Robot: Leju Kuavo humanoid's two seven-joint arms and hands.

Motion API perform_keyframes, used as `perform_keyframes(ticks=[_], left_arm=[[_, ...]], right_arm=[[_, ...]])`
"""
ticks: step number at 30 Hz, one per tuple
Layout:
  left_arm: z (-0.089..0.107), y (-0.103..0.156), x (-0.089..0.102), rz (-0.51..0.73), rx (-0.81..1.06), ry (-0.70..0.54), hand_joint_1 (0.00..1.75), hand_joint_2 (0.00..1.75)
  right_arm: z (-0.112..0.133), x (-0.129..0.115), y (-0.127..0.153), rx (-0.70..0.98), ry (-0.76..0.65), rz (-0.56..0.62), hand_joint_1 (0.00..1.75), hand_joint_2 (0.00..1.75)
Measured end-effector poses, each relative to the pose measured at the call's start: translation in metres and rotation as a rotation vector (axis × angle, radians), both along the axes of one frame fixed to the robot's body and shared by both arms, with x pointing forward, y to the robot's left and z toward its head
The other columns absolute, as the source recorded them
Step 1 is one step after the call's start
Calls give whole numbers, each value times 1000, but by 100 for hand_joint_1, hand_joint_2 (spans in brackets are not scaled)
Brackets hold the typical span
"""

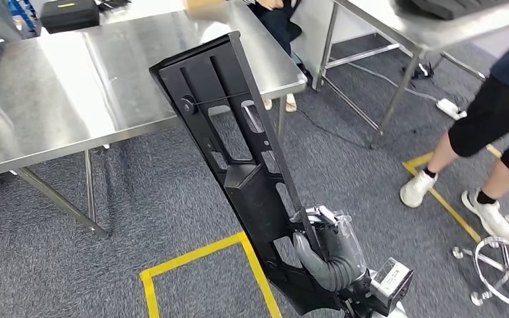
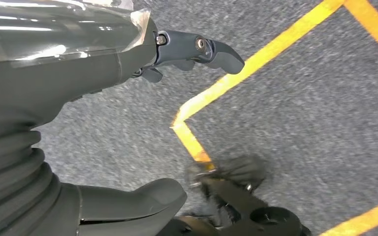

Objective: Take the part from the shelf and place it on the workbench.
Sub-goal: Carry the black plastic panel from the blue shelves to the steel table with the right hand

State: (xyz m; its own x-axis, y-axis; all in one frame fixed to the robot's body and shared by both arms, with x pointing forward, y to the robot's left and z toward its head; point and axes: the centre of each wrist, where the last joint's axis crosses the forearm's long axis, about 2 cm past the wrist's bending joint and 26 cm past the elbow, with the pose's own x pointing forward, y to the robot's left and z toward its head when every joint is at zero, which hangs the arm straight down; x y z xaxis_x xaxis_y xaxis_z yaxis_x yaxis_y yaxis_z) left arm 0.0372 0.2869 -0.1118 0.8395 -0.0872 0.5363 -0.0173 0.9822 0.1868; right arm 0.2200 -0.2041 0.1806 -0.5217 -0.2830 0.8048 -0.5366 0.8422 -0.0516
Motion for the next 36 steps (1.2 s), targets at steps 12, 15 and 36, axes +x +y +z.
perform_keyframes(ticks=[12,15,36], left_arm=[[0,-4,4,1,-2,-9,0,175],[0,-4,3,1,-4,-7,0,175],[0,-3,1,-5,-28,-4,0,175]], right_arm=[[0,2,2,-10,-2,5,175,175],[0,2,2,-11,0,6,175,175],[0,2,3,-14,1,8,175,175]])
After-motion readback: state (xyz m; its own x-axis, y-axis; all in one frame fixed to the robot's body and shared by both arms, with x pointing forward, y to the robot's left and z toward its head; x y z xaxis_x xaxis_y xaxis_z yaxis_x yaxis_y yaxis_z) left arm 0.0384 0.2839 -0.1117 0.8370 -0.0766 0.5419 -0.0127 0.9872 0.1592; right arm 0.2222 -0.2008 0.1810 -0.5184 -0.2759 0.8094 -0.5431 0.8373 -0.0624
